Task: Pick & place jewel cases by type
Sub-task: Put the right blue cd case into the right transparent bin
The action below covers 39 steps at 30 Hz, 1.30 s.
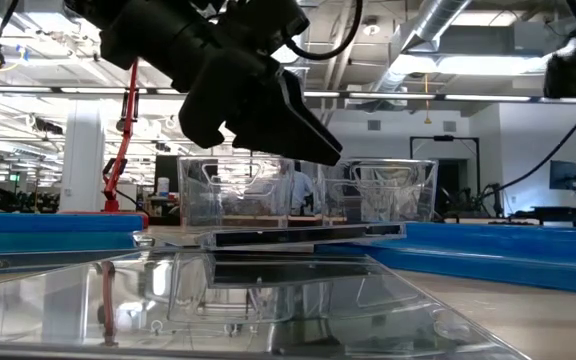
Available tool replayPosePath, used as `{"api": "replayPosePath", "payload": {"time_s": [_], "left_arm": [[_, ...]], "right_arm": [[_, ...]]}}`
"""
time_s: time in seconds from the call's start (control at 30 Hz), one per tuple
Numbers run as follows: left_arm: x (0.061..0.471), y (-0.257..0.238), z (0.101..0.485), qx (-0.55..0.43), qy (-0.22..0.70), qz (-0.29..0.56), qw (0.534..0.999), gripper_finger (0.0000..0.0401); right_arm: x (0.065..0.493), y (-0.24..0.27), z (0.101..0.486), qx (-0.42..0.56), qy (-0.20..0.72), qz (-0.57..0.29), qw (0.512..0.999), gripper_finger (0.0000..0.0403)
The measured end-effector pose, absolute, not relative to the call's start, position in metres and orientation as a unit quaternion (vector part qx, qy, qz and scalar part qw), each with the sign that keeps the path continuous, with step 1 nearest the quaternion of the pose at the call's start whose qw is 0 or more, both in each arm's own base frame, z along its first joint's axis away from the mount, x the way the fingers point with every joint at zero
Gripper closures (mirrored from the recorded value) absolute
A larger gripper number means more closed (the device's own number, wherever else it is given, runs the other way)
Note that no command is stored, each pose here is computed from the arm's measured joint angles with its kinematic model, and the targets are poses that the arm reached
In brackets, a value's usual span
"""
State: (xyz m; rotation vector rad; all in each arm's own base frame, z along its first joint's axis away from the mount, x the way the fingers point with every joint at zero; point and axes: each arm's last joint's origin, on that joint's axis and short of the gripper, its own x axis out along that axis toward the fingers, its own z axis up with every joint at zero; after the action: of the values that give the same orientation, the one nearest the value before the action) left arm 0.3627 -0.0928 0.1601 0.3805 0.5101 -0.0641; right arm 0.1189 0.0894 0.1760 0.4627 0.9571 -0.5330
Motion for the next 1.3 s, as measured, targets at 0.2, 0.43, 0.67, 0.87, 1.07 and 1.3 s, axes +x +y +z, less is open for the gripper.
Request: {"api": "replayPosePath", "payload": {"time_s": [0.2, 0.43, 0.67, 0.87, 1.07, 1.3], "left_arm": [[0.363, -0.094, 0.161, 0.186, 0.243, -0.033, 0.951, 0.0175], [0.363, -0.100, 0.163, 0.190, 0.231, -0.039, 0.953, 0.0175], [0.363, -0.105, 0.166, 0.192, 0.215, -0.045, 0.957, 0.0175], [0.363, -0.105, 0.166, 0.187, 0.217, -0.047, 0.957, 0.0175], [0.362, -0.105, 0.165, 0.183, 0.217, -0.055, 0.957, 0.0175], [0.362, -0.106, 0.165, 0.177, 0.218, -0.057, 0.958, 0.0175]], "right_arm": [[0.120, 0.080, 0.192, 0.289, 0.391, -0.240, 0.840, 0.0282], [0.137, 0.077, 0.185, 0.286, 0.387, -0.270, 0.834, 0.0282], [0.157, 0.077, 0.167, 0.272, 0.422, -0.284, 0.817, 0.0282], [0.160, 0.075, 0.162, 0.270, 0.424, -0.299, 0.811, 0.0277], [0.165, 0.074, 0.163, 0.290, 0.419, -0.294, 0.809, 0.0225], [0.166, 0.074, 0.161, 0.297, 0.427, -0.291, 0.803, 0.0155]]}}
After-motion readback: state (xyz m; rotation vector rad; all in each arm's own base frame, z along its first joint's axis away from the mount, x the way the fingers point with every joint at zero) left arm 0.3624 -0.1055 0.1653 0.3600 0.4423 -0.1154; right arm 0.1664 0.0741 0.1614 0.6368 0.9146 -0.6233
